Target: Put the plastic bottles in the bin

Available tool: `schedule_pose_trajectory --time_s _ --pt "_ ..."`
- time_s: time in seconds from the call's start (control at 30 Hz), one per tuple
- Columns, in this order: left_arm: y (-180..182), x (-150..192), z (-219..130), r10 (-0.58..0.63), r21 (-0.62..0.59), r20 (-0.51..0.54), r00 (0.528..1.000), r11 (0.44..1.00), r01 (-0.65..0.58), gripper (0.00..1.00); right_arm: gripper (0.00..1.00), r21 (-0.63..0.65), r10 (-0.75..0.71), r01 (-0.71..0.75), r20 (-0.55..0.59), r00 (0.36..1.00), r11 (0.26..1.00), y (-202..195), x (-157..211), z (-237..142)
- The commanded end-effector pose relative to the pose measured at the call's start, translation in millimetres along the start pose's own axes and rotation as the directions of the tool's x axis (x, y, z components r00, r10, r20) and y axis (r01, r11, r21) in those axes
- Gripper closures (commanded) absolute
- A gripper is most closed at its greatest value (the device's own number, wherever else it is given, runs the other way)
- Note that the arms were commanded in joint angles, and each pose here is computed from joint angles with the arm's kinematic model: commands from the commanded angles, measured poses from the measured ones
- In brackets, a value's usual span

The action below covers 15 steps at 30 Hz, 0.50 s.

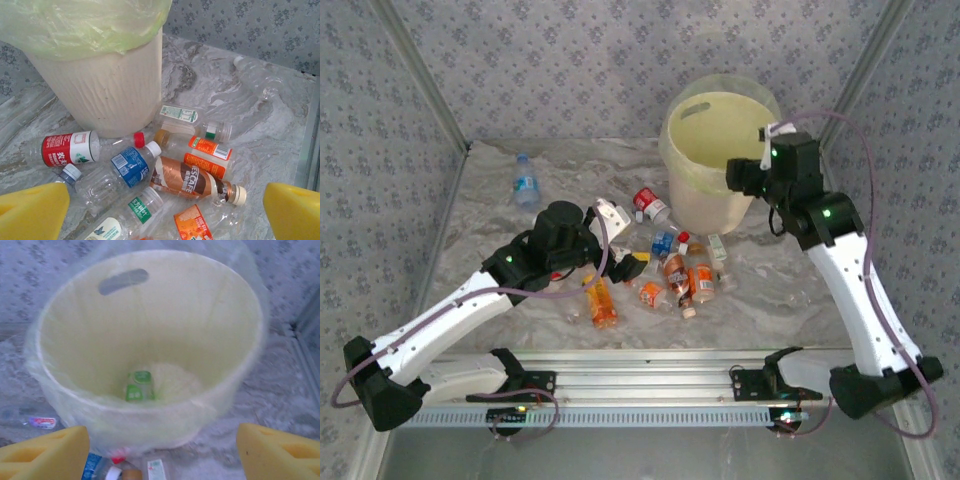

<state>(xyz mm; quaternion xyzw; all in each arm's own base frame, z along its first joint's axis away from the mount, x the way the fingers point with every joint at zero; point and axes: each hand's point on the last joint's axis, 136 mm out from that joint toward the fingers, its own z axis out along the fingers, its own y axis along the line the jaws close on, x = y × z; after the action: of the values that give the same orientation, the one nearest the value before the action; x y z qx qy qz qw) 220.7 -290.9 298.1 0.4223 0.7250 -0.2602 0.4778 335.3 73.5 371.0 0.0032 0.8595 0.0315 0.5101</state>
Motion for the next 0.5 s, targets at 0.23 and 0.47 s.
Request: schedule_pose_trajectory --time_s 0.23,0.47 --pt "-24.3 -8.6 -3.2 0.019 0.135 0.035 0.999 0.991 -0.024 0.0 0.19 0.341 0.237 -0.188 -0.109 0.965 0.921 -87.4 91.2 -32.7" --pt "-53.1 -8.5 7.2 -0.029 0.295 0.048 0.998 0.955 0.013 0.01 0.13 0.468 0.409 -0.288 -0.18 0.894 0.835 -130.4 152.8 -24.3"
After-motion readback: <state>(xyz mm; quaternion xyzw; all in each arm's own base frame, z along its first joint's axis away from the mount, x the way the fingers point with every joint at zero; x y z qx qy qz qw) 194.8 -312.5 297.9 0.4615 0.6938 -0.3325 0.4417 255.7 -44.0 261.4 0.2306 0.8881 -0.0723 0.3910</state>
